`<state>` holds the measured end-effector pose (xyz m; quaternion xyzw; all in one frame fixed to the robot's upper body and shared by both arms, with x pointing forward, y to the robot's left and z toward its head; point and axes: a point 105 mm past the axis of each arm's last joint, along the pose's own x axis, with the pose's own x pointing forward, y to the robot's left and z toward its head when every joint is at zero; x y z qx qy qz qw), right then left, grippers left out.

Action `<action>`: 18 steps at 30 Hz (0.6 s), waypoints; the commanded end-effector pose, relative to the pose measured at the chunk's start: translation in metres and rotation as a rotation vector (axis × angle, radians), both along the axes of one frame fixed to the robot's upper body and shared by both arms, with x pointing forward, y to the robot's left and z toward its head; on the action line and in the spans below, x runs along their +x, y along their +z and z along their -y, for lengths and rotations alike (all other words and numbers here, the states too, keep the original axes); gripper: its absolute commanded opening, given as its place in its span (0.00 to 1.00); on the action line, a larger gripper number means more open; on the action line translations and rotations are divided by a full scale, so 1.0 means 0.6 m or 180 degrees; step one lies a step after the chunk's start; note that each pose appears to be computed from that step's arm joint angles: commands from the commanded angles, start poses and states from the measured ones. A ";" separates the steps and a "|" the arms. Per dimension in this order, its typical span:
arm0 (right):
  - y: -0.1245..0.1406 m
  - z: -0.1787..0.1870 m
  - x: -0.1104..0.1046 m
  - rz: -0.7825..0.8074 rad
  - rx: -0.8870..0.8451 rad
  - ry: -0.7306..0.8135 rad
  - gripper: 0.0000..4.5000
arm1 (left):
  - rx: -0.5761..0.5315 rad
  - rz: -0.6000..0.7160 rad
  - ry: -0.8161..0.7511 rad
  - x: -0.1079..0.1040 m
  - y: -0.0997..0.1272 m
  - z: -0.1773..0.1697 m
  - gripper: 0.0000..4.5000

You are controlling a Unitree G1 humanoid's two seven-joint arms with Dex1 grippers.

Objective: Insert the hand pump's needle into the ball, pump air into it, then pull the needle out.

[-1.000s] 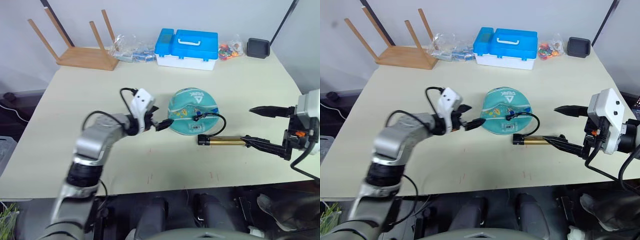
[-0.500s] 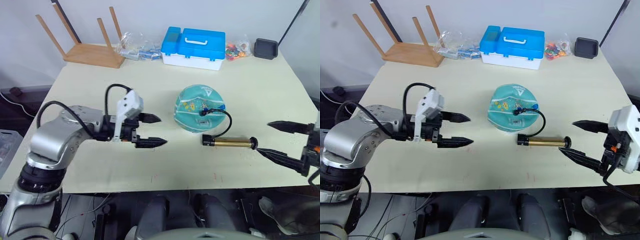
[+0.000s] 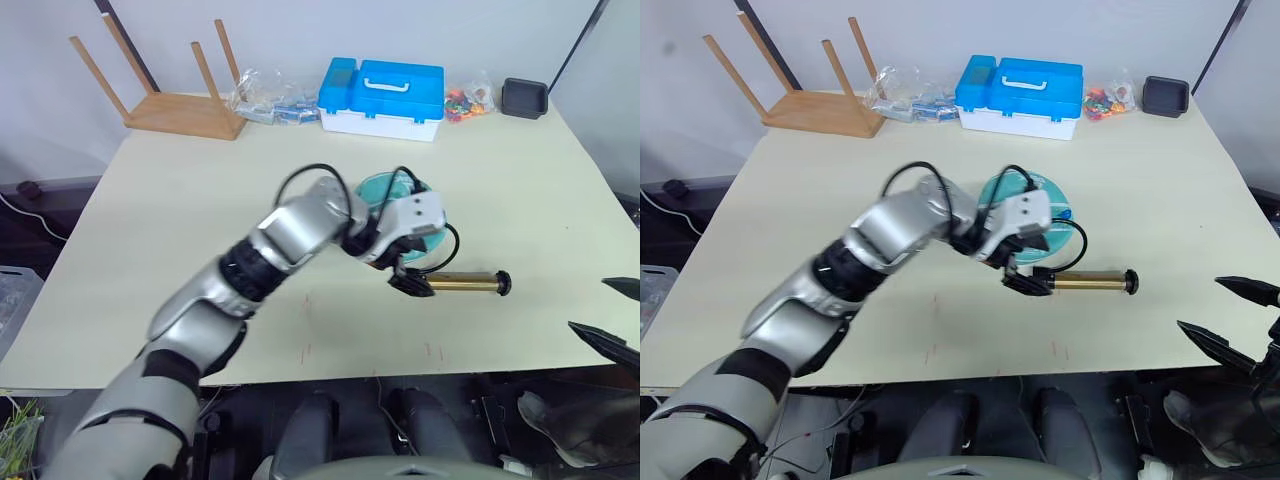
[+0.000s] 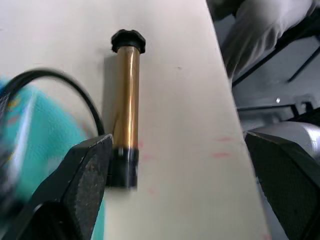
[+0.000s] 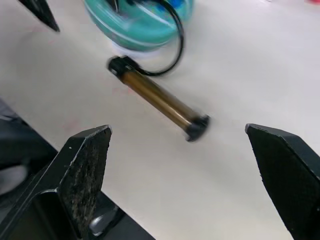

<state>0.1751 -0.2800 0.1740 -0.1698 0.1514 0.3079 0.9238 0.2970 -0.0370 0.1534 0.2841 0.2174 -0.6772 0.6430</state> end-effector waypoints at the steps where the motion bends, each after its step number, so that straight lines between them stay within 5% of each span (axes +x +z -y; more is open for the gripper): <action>1: 0.008 0.014 -0.004 0.0026 -0.0277 0.0186 1.00 | 0.0058 0.0276 -0.0111 0.008 -0.006 0.053 0.99; 12: 0.007 0.044 -0.010 0.0040 -0.0252 0.0152 1.00 | 0.0443 0.0725 -0.0306 0.035 -0.056 0.165 0.99; 18: -0.001 0.033 -0.010 0.0042 -0.0232 0.0157 1.00 | 0.0779 0.0959 -0.0357 0.045 -0.081 0.175 0.99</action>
